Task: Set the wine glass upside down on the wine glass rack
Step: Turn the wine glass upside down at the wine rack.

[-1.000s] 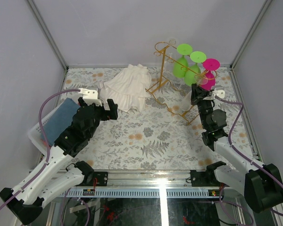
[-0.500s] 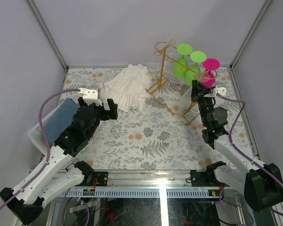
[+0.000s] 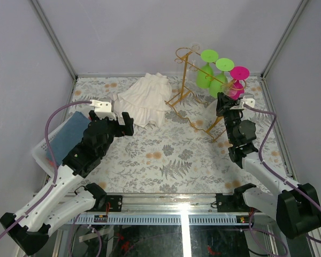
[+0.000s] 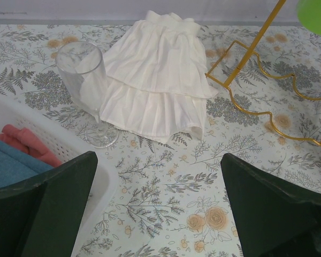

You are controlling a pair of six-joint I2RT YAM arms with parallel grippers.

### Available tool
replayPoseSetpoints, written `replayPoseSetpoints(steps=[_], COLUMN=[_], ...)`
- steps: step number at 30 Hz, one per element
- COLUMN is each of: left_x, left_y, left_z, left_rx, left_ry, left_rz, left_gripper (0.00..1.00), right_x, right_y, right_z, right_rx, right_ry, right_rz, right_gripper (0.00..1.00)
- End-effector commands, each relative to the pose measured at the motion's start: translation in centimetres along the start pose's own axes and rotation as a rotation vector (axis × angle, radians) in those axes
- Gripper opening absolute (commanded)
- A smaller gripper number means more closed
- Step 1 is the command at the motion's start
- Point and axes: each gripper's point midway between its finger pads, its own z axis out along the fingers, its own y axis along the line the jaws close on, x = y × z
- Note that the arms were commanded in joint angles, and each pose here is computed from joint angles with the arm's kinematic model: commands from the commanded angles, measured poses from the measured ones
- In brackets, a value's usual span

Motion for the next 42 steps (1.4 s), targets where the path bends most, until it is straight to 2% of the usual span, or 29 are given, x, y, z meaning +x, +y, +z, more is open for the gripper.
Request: replayPoseSetpoints(steps=[1,20,31,42], left_x=[-1.4,-1.3,-1.3,-1.3], left_y=[-0.1,-0.2,-0.2,-0.1], left_z=[0.2,0.3,0.3,0.3], left_rx=[0.002,0.005,0.008,0.003], left_ry=[-0.053,-0.047,-0.044,-0.045], left_rz=[-0.013,-0.018,-0.016,-0.019], left_gripper=[1.0,1.0,1.0,1.0], right_x=[-2.0,-1.9,-3.7,-4.1], right_y=[-0.4,-1.3,3.4,2.3], right_z=[0.1,-2.6,-1.8,0.7], right_rx=[0.034,0.046,-0.209,-0.106], right_ry=[-0.059,-0.061,-0.076,-0.073], right_rz=[0.039,0.01,-0.029,0.009], right_gripper=[0.0,0.01,0.03,0.0])
